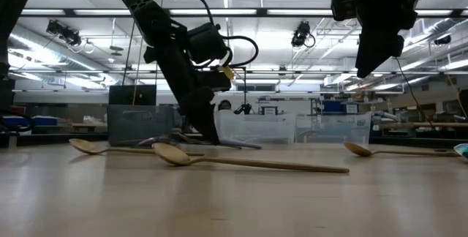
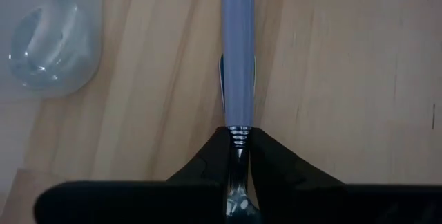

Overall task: Sort silverware by color (type)
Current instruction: Put the purple spoon into the left transparent bin

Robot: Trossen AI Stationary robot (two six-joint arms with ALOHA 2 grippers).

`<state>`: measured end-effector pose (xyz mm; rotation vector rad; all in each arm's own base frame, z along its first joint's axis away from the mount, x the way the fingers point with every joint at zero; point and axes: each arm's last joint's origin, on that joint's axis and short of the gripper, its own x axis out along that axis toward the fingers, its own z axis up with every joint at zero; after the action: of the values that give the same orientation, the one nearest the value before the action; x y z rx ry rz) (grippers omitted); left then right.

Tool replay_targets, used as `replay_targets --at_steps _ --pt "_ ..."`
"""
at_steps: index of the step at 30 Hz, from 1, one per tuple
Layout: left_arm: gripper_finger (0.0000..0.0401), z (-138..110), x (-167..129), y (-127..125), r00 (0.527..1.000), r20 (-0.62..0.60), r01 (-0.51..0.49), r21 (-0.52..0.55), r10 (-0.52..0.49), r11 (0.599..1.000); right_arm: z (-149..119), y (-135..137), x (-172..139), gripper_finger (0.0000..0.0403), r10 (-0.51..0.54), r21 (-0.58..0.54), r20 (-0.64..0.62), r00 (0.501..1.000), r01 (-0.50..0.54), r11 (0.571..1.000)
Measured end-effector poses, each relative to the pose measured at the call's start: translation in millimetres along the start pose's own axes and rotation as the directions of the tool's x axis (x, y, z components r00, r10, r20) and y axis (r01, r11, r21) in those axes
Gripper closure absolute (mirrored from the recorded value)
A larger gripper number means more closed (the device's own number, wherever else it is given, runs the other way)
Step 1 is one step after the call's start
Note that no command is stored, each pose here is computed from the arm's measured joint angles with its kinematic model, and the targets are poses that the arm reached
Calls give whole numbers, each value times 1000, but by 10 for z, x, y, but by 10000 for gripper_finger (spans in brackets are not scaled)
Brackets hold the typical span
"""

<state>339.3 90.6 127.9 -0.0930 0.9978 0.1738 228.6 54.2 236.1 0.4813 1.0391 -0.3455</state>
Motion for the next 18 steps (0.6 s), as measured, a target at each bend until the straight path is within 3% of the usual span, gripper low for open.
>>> replay_targets --at_steps 11,18 --pt "353 66 -100 0 999 41 -3 -1 3 1000 2 2 0 244 2 -1 1 1000 -2 1000" --pt "353 125 -224 -1 996 84 -1 -55 5 999 0 0 0 244 0 -3 0 1000 0 1000"
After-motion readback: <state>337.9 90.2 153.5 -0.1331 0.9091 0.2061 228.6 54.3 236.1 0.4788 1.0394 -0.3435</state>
